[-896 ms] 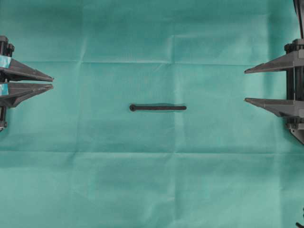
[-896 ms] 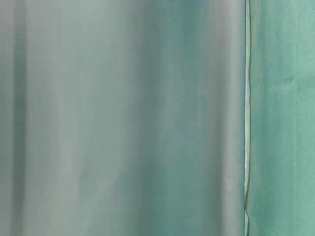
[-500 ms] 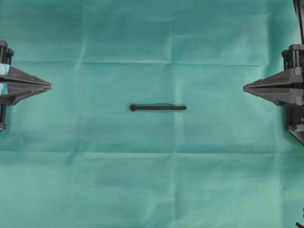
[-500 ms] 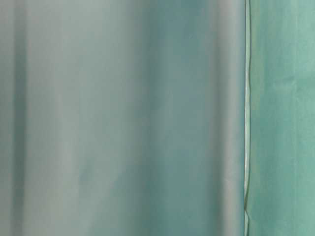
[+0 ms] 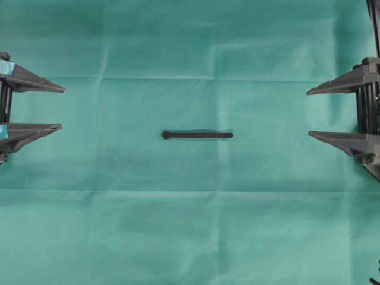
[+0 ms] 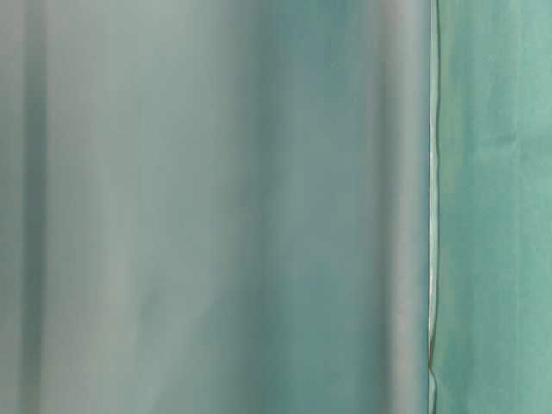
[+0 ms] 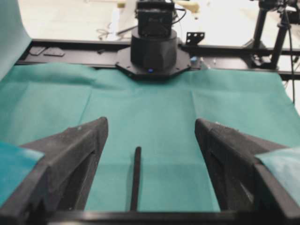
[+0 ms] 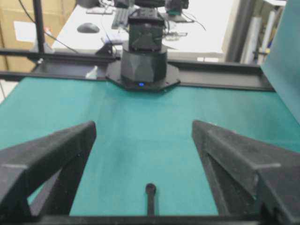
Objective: Peel off the Velcro with your right arm.
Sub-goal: 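Move the left gripper toward the black Velcro strap on the table, then lower the left gripper over the strap's left end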
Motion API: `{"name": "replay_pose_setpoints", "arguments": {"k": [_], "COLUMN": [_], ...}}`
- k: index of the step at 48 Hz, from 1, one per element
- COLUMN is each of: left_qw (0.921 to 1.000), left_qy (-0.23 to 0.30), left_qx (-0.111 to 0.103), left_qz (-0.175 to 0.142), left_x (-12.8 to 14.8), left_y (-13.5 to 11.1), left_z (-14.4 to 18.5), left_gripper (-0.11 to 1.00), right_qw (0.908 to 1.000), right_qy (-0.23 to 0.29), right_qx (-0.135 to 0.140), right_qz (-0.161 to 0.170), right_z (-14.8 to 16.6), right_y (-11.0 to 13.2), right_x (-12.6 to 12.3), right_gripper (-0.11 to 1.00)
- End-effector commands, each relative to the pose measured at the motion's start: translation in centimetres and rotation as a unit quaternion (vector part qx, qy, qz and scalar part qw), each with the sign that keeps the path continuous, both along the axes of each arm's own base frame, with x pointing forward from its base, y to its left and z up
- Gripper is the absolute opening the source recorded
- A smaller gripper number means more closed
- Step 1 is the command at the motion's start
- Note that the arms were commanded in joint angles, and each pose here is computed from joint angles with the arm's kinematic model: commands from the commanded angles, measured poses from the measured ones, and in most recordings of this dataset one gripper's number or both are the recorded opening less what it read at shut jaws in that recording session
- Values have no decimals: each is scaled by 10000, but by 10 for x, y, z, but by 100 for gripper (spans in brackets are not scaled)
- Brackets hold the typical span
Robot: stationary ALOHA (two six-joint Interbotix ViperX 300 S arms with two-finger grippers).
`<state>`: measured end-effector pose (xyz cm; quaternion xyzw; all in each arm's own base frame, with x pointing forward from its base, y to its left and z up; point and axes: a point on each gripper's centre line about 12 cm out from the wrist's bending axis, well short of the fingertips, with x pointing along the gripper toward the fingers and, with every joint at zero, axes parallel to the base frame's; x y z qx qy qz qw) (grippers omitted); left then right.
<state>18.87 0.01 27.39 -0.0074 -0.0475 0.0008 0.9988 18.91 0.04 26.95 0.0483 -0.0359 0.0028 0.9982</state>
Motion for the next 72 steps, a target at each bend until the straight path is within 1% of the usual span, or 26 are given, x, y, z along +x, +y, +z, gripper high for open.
{"name": "replay_pose_setpoints", "arguments": {"k": [1,2,12,18,26,39,54,61,72], "left_qw": [10000,10000,9999,9998,9997,9994,9981,9974,9961], "left_qy": [-61,-46,39,-23,-30,208,446,531,675], "left_qx": [-7,-7,9,10,27,23,20,15,-6], "left_qz": [18,26,114,212,252,270,427,480,569], "left_x": [4,5,20,29,41,77,120,133,147], "left_y": [1,1,5,9,11,14,25,30,37], "left_z": [6,5,8,12,12,8,3,0,-4], "left_gripper": [84,84,84,84,84,84,83,83,83], "right_qw": [10000,9999,10000,9999,9999,9999,9999,9999,9999], "right_qy": [-92,-100,-84,-115,-115,-130,-107,-107,-153], "right_qx": [8,0,-7,-7,-15,-22,-22,-22,-66], "right_qz": [-15,-23,-28,-28,-26,-23,-23,-23,-9], "right_z": [5,6,5,4,3,2,0,0,1], "right_y": [-1,-1,-1,-1,-1,-1,-1,-1,-1], "right_x": [1,1,2,1,2,3,3,3,3], "right_gripper": [82,84,83,83,83,83,83,83,83]}}
